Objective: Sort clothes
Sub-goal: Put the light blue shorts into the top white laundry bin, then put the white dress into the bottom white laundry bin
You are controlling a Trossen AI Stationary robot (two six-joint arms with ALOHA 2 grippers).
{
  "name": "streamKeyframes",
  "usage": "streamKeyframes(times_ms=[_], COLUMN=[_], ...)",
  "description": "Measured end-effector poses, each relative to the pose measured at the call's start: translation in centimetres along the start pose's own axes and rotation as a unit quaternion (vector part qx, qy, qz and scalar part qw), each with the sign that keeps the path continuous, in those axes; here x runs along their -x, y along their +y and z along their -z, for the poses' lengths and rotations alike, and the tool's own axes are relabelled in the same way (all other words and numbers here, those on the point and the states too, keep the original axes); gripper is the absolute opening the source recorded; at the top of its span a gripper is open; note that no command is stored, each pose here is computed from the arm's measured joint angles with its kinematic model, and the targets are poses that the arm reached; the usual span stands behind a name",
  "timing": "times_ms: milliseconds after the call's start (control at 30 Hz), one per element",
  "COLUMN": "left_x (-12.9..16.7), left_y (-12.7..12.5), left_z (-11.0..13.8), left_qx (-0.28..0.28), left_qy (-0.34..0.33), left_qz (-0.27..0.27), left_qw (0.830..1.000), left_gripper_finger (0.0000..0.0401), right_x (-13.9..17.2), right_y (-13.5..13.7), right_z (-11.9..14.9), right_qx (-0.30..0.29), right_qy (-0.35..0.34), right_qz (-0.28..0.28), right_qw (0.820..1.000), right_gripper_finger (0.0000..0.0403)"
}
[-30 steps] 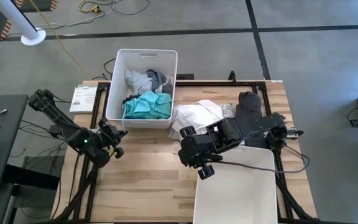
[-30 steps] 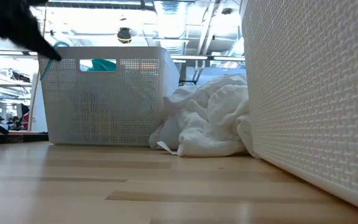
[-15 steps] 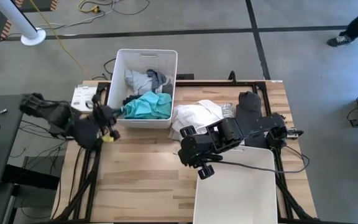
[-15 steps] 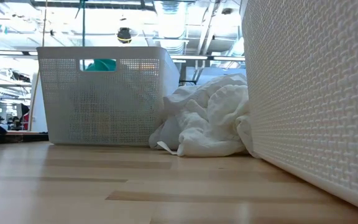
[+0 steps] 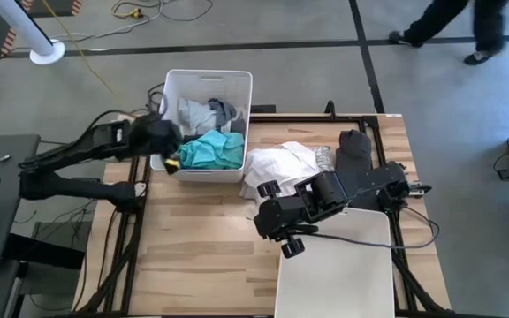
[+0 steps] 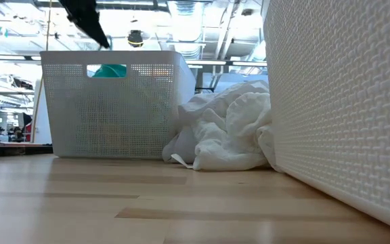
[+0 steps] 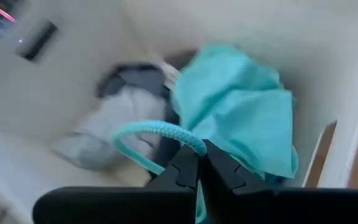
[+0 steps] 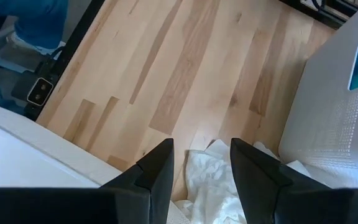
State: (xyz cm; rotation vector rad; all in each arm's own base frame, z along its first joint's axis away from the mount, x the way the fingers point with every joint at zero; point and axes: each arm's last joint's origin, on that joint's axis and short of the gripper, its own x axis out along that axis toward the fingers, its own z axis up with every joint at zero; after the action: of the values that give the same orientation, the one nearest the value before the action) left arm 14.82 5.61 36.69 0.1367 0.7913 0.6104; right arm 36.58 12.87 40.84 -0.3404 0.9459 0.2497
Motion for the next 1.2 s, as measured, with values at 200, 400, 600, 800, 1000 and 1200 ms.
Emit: streamKeyframes(times_ms=[200, 400, 600, 800, 1000, 1200], left_x=[-5.2, -8.1, -8.3, -5.7, -0.3, 5.0], left_y=[0.7, 1.5, 2.2, 3.4, 5.1, 5.5], left_z=[-0.3, -0.1, 0.4, -0.8, -3.0, -3.2], left_qx=[-0.003, -0.001, 0.027, 0.025, 0.034, 0.06], left_qy=[0.087, 0.134, 0.147, 0.148, 0.061, -0.03], left_qz=[0.049, 0.061, 0.103, 0.093, 0.052, 0.076], left_qw=[0.995, 0.989, 0.983, 0.984, 0.996, 0.995], left_gripper_finger=[0.0005, 0.0068, 0.0181, 0.0241, 0.0241, 0.0231], right_x=[0.1, 0.4, 0.4, 0.4, 0.2, 0.1], right_y=[1.1, 2.0, 2.3, 1.9, 1.0, 0.1], right_z=[0.0, 0.7, 1.0, 1.0, 1.1, 1.2], right_qx=[-0.006, -0.01, -0.02, -0.026, -0.043, -0.052], right_qy=[0.006, 0.043, 0.059, 0.06, 0.062, 0.064], right_qz=[-0.006, 0.009, 0.009, 0.012, 0.02, 0.026], right_qw=[1.0, 0.999, 0.998, 0.998, 0.997, 0.996], right_gripper_finger=[0.0171, 0.0171, 0.0171, 0.0171, 0.0171, 0.0171])
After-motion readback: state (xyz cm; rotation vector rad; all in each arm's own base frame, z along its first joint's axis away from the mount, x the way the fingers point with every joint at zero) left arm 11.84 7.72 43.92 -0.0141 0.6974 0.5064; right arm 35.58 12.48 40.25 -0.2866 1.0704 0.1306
